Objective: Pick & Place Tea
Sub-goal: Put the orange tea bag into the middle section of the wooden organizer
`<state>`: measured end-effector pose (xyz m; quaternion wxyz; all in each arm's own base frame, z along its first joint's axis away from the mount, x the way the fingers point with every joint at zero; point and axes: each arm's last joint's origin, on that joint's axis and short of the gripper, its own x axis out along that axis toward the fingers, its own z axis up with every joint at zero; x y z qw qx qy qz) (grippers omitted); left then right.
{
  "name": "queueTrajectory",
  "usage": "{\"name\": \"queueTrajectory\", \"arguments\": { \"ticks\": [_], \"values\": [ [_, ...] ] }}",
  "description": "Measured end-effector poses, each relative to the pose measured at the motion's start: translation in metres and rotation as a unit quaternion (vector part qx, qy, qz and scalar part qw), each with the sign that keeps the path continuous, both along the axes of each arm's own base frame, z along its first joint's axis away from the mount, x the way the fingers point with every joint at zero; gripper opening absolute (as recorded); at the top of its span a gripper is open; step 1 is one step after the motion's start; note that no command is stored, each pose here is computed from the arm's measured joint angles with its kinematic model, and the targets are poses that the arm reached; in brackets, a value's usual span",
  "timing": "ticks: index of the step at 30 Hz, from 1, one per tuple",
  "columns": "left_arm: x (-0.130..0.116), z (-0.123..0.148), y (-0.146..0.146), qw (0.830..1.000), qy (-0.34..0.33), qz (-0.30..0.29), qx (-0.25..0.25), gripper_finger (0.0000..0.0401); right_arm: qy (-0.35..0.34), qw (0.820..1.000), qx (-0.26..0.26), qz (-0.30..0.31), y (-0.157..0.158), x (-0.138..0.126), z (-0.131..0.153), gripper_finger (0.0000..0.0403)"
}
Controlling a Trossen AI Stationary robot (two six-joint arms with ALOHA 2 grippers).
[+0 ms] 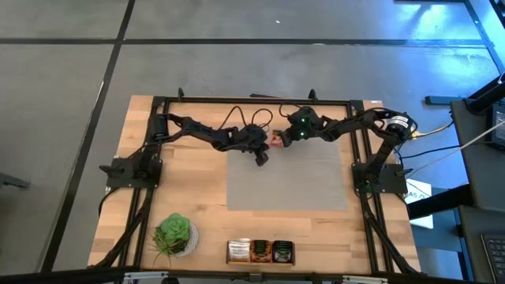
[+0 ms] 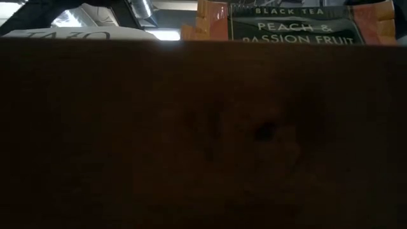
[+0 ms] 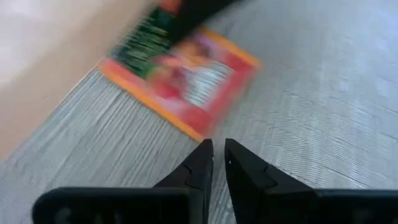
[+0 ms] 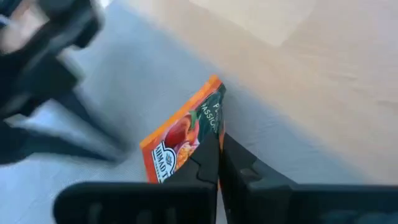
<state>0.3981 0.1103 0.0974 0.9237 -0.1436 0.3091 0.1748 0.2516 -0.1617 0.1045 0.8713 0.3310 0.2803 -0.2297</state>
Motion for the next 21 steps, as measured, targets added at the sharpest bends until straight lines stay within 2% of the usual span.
{"name": "queueTrajectory", "arguments": {
  "ticks": [3, 7, 11, 15, 21],
  "values": [
    [-0.004, 0.025, -0.004, 1.0, -0.002, -0.025, 0.014, 0.0037, 0.002, 1.0, -0.007, -0.003, -0.001, -0.001, 0.001, 0.0009],
    [-0.012, 0.072, -0.005, 0.998, -0.026, -0.032, 0.047, 0.0038, -0.01, 1.0, -0.027, 0.012, 0.0, -0.001, 0.012, 0.0006],
    [-0.033, 0.112, -0.013, 0.996, -0.016, -0.051, 0.066, 0.0038, -0.07, 0.994, -0.048, 0.075, 0.012, 0.002, 0.043, 0.0005],
    [-0.063, 0.143, -0.023, 0.993, -0.085, -0.04, 0.069, 0.0038, -0.118, 0.977, -0.077, 0.158, 0.051, 0.011, 0.077, 0.0004],
    [-0.107, 0.143, -0.053, 0.976, -0.204, -0.026, 0.069, 0.0038, -0.158, 0.948, -0.152, 0.229, 0.143, 0.02, 0.111, 0.0004]
  ]
}}
